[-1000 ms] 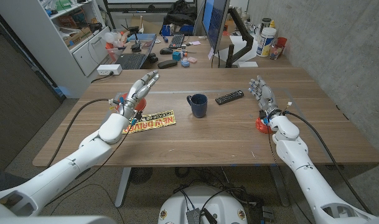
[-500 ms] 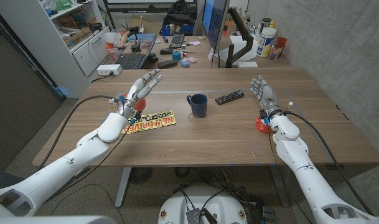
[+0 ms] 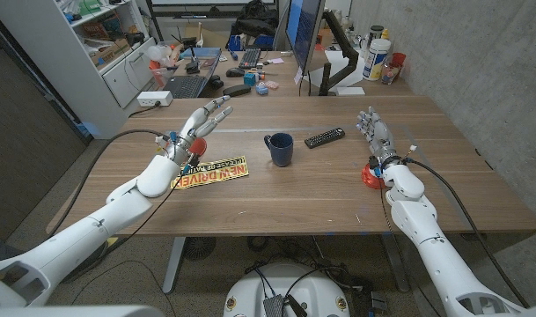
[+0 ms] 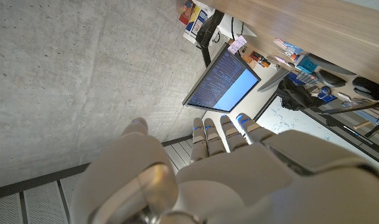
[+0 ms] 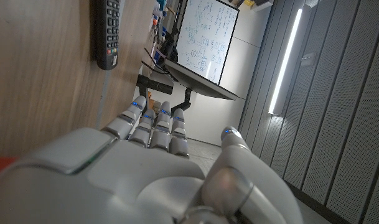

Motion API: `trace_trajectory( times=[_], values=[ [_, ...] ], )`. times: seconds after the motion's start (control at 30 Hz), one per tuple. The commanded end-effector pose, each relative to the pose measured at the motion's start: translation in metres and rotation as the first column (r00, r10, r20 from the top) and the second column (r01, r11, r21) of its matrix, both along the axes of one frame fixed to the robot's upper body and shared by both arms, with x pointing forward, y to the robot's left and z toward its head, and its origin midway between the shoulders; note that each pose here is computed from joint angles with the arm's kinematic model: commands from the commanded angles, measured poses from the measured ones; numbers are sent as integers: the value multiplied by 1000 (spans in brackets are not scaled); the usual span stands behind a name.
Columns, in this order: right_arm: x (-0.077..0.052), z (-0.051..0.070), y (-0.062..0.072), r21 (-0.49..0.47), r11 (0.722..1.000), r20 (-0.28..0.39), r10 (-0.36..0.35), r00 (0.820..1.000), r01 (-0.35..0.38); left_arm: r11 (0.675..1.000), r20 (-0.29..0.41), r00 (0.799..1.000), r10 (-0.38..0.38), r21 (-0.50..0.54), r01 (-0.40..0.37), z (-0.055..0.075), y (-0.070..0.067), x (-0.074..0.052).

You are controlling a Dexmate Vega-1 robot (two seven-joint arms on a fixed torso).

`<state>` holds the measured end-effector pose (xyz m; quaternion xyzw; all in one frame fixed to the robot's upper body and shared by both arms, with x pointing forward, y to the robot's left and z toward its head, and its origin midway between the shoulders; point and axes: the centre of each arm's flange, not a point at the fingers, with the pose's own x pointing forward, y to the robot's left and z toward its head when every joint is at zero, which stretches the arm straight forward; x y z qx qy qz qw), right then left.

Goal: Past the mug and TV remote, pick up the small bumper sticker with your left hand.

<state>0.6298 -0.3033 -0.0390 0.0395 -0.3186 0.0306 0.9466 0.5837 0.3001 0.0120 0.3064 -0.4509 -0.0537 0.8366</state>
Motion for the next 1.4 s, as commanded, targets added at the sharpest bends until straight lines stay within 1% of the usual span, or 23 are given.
trace_trajectory(
  times=[0.03, 0.27, 0.5, 0.6, 0.7, 0.87, 0.97, 1.13, 1.4],
  values=[
    [-2, 3, -6, -2, 1000, -7, -23, 1000, 23, 999, 20, 1000, -24, 37, 23, 9, -9, 8],
    [-1, 7, -9, -4, 1000, -8, -22, 1000, 22, 998, 23, 999, -35, 49, 33, 14, -16, 11],
    [-1, 14, -16, -13, 1000, -9, -27, 1000, 27, 998, 32, 999, -40, 43, 39, 18, -21, 10],
    [-2, 15, -18, -17, 999, -12, -28, 1000, 28, 998, 29, 999, -40, 51, 38, 17, -22, 7],
    [-3, 15, -18, -17, 999, -8, -32, 999, 32, 997, 24, 999, -48, 68, 46, 13, -23, 6],
    [-7, 12, -12, -7, 1000, -14, -29, 999, 28, 993, 1, 998, -59, 100, 59, 6, -23, -3],
    [-8, 11, -9, -14, 1000, -19, -27, 999, 27, 990, -5, 999, -53, 130, 53, 6, -20, -9],
    [-7, 11, -5, -13, 1000, -16, -27, 1000, 26, 987, 5, 1000, -29, 161, 27, 6, -15, -20],
    [-6, 15, -3, -15, 1000, -7, -22, 1000, 22, 980, 31, 999, 20, 195, -25, -3, -8, -31]
  ],
)
